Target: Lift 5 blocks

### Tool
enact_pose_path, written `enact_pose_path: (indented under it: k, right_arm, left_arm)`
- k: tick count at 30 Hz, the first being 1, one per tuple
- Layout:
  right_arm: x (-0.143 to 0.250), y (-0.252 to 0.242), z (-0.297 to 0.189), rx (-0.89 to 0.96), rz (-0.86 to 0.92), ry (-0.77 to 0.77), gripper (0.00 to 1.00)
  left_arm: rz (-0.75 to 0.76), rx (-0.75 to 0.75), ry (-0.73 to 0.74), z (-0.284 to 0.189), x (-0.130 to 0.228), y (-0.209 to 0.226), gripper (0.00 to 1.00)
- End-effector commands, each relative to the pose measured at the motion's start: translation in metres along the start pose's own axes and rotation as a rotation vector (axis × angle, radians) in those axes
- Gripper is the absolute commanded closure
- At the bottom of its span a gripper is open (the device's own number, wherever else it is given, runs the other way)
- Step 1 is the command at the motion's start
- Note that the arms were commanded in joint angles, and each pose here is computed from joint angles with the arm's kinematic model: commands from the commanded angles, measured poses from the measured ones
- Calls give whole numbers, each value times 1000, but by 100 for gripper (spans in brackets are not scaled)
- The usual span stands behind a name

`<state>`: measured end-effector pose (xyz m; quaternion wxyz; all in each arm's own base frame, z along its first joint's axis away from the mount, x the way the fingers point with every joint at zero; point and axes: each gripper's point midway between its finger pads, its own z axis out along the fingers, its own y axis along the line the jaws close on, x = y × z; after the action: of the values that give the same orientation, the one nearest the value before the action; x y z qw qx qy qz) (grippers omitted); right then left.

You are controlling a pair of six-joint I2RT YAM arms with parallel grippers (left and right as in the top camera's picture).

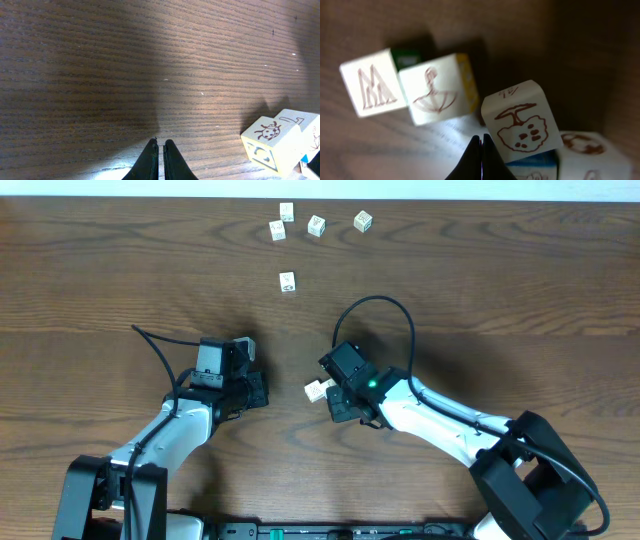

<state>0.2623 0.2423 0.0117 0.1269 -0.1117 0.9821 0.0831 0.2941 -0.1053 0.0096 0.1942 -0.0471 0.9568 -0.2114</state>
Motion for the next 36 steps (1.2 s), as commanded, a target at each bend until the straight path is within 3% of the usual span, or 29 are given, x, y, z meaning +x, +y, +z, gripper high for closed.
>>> enact_pose_path:
  k: [1, 21, 30, 36]
  right_arm:
    - [-11, -21, 3, 65, -3, -36, 99]
    - [-53, -2, -20, -101, -30, -119, 99]
    - [-75, -52, -32, -14, 19, -128, 99]
    - [-79, -89, -32, 41, 67, -118, 99]
  left_arm:
    - [12, -10, -9, -3, 0, 3, 93]
    - [12, -10, -9, -3, 0, 3, 93]
    - [11, 32, 13, -2, 4, -4, 93]
    - [22, 49, 93, -1, 25, -13, 93]
